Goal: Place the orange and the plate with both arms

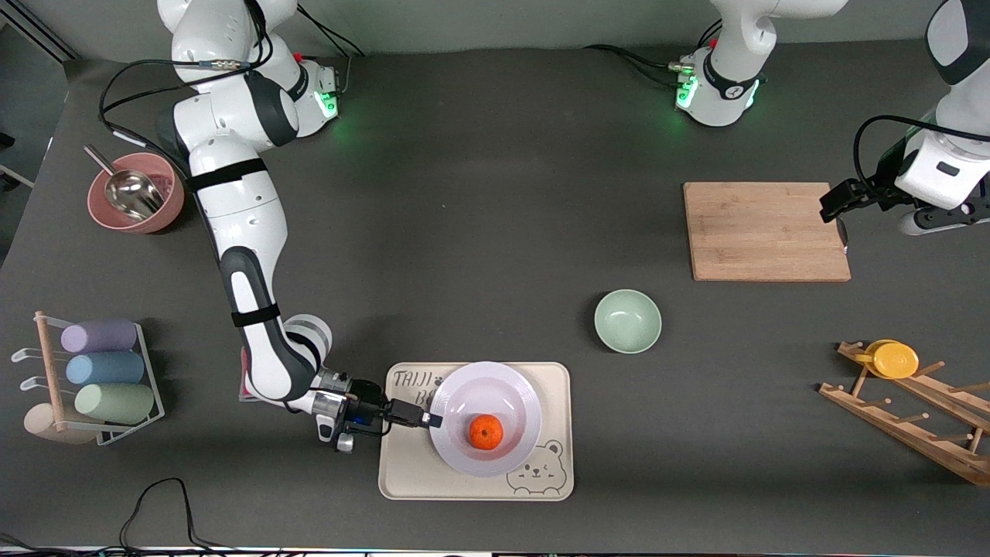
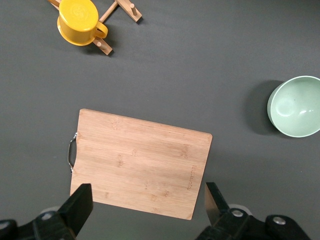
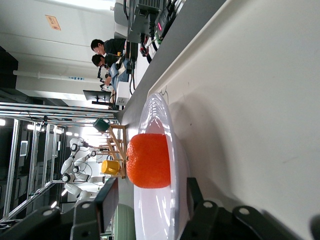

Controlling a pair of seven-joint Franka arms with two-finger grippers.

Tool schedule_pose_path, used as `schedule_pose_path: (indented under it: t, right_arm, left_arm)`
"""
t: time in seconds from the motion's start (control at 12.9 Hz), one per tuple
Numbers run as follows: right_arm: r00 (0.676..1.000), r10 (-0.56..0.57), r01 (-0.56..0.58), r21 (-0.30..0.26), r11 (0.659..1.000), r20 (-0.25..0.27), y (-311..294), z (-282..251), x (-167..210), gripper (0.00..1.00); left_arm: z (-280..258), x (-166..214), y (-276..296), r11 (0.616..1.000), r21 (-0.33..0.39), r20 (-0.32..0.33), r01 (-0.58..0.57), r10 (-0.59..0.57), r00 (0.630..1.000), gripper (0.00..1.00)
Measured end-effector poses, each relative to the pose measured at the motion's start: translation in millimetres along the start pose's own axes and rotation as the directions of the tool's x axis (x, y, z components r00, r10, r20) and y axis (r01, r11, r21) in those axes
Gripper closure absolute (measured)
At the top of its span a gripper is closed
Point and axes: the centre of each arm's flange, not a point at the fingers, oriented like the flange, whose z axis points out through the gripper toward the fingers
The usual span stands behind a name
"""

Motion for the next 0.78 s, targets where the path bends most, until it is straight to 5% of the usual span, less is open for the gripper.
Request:
schedule_pose_path:
  t: [0.23, 0.78]
  right_arm:
    - [1.000, 0.021, -0.021, -0.005, 1.000, 0.005, -5, -1, 3, 0.36]
    - [0.998, 0.037, -0.030, -0.130, 0.991, 0.050, -47, -20, 24, 0.36]
  left_arm:
    - [1, 0, 0, 1.000, 0.000, -0.001, 0.000, 0.000, 1.000, 0.00]
    - [1, 0, 0, 1.000, -0.001, -0.002, 0.001, -0.001, 1.000, 0.00]
